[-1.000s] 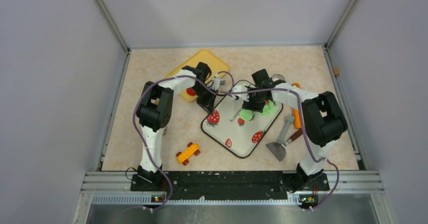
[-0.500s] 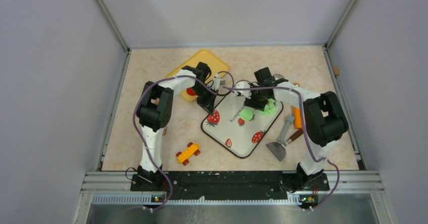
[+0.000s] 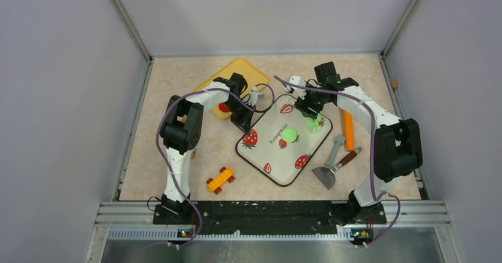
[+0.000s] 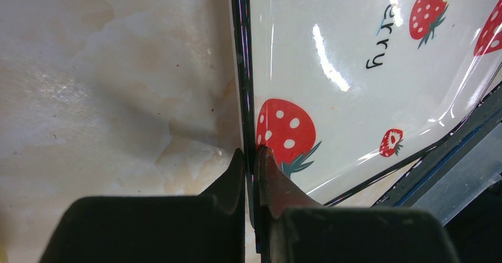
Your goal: Roll out the dumpling wrappers from the dough
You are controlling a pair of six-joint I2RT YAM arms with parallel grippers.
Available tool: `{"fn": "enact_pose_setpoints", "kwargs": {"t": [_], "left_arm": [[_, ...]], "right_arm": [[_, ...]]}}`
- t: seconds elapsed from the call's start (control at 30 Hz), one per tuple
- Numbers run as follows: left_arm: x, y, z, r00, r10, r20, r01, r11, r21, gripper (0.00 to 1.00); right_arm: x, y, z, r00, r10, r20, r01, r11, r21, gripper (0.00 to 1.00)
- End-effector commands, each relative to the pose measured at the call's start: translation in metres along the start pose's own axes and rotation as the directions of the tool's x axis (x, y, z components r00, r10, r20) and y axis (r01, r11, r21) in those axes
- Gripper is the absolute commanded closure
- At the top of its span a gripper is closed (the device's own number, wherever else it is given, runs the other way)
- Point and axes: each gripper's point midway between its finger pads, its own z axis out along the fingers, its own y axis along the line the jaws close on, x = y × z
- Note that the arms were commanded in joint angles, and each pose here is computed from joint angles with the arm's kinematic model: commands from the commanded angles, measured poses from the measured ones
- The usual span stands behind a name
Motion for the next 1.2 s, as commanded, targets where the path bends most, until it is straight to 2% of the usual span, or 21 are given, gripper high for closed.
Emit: {"fn": "enact_pose_setpoints", "kwargs": {"t": [0.0,0.2,0.37,0.43,0.57,0.67,0.93,1.17], "left_arm": [[-0.002,0.007,-0.001,0.999,0.032,-0.006,-0.033,0.999,-0.024,1.00],[-0.003,0.006,-0.002,0.999,0.035,-0.005,-0.035,0.999,-0.025,1.00],[-0.003,0.006,-0.002,0.999,0.034,-0.006,-0.034,0.999,-0.023,1.00],[-0.003,0.005,-0.002,0.999,0.036,-0.003,-0.036,0.999,-0.023,1.00],[-0.004,0.004,-0.004,0.999,0.039,-0.001,-0.039,0.999,-0.021,1.00],[-0.003,0.004,-0.004,0.999,0.039,0.000,-0.039,0.999,-0.018,1.00],[-0.005,0.003,-0.003,0.999,0.037,0.003,-0.037,0.999,-0.012,1.00],[-0.005,0.002,-0.004,0.999,0.037,0.001,-0.037,0.999,-0.009,1.00]], "right_arm": [[-0.016,0.021,-0.019,0.991,0.116,0.064,-0.107,0.985,-0.138,0.40],[-0.011,0.025,-0.026,0.960,0.269,0.078,-0.242,0.936,-0.258,0.39],[-0.019,0.013,-0.035,0.936,0.336,0.104,-0.299,0.916,-0.268,0.38],[-0.018,0.007,-0.037,0.934,0.340,0.108,-0.303,0.917,-0.259,0.38],[-0.010,0.004,-0.042,0.965,0.250,0.080,-0.224,0.943,-0.247,0.38],[-0.019,-0.003,-0.051,0.971,0.220,0.092,-0.192,0.949,-0.251,0.38],[-0.046,-0.016,-0.056,0.944,0.298,0.143,-0.249,0.926,-0.283,0.38],[-0.057,-0.035,-0.030,0.930,0.313,0.191,-0.269,0.936,-0.226,0.38]]}}
